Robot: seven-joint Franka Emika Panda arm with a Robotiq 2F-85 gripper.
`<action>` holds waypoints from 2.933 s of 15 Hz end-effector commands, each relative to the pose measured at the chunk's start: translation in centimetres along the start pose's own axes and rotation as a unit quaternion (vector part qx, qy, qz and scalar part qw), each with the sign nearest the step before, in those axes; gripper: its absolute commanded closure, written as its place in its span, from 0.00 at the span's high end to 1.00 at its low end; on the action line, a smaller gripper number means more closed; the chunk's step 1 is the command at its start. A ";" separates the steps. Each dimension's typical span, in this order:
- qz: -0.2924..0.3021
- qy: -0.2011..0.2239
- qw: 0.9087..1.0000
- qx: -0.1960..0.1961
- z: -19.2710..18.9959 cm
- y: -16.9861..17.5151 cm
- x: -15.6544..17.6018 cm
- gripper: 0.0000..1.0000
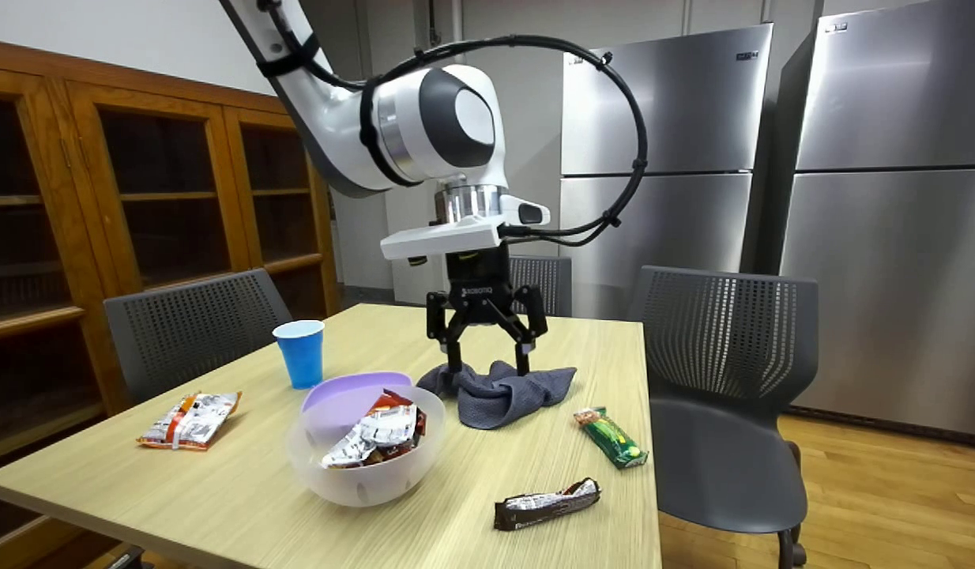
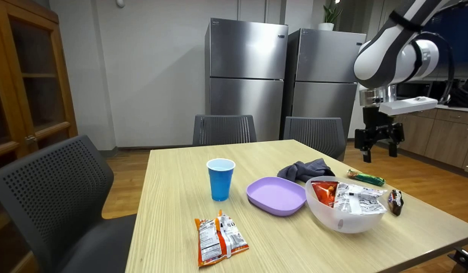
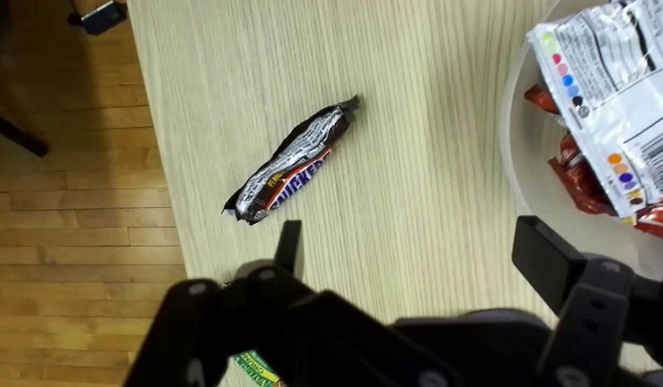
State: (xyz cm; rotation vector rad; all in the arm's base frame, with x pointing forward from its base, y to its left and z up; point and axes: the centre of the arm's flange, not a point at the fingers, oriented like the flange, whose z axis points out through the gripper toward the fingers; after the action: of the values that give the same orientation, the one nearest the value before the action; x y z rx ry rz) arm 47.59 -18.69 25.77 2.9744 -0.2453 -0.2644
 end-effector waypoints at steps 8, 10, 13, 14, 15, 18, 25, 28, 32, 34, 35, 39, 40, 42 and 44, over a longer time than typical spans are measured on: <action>0.113 -0.049 0.992 0.006 2.8 5.2 9.8 1.00; 0.133 -0.055 0.990 0.008 3.6 5.7 11.2 1.00; 0.156 -0.057 0.986 0.010 4.5 6.5 13.0 1.00; 0.162 -0.057 0.985 0.010 4.7 6.8 13.4 1.00; 0.172 -0.056 0.983 0.010 5.0 7.2 13.9 1.00; 0.214 -0.054 0.975 0.010 5.7 8.5 15.2 1.00; 0.220 -0.054 0.974 -0.009 7.6 11.0 16.7 1.00; 0.172 -0.051 0.984 -0.016 8.1 11.7 17.1 1.00; 0.066 -0.049 0.996 -0.030 8.8 11.7 17.5 1.00; 0.014 -0.050 0.998 -0.041 9.3 11.3 17.6 1.00; -0.012 -0.051 0.998 -0.047 9.4 11.0 17.7 1.00; -0.021 -0.058 0.997 -0.046 9.8 10.1 17.0 1.00; -0.027 -0.059 0.997 -0.045 9.7 10.0 17.0 1.00; -0.032 -0.060 0.997 -0.044 9.6 10.0 17.1 1.00; -0.033 -0.060 0.997 -0.044 9.5 10.0 17.1 1.00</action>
State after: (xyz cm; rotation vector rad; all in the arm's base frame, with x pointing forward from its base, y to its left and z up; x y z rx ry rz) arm 60.94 -32.68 15.30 2.8858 -0.1436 -0.4518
